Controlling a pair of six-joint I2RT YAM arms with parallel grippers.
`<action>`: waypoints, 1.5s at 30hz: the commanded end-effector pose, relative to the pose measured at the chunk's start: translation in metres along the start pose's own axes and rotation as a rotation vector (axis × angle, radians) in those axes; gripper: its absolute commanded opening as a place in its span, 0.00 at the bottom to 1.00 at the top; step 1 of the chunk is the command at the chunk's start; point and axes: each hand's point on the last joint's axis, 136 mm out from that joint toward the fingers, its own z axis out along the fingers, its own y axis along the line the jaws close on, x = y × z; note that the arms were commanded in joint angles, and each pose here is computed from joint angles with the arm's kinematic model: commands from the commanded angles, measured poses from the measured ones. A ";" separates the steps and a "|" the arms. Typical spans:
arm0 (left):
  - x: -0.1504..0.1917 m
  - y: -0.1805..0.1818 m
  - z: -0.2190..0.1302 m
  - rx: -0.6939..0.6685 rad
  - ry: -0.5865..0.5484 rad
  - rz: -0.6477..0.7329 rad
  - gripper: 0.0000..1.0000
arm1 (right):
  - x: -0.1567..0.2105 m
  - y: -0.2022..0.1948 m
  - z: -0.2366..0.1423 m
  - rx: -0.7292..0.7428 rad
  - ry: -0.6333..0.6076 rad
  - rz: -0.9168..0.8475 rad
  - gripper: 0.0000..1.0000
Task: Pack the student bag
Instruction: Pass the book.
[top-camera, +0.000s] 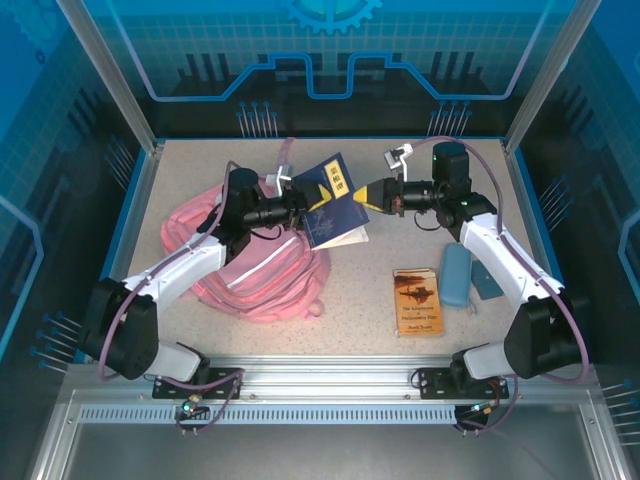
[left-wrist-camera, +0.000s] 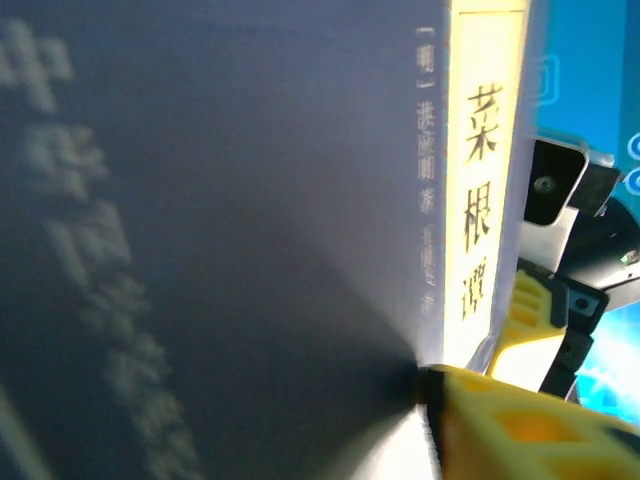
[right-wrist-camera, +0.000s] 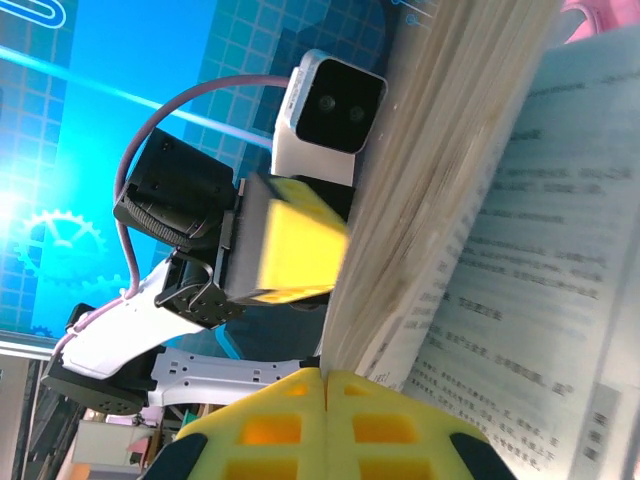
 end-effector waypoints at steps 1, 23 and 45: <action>-0.004 -0.008 -0.006 -0.005 -0.022 0.043 0.37 | 0.004 0.006 0.001 -0.007 0.019 -0.019 0.00; -0.062 -0.079 -0.071 0.096 -0.488 0.145 0.06 | -0.005 0.014 0.026 -0.076 -0.357 0.234 0.98; -0.086 -0.068 -0.079 0.132 -0.640 0.052 0.06 | -0.037 0.050 0.102 -0.302 -0.375 0.269 0.67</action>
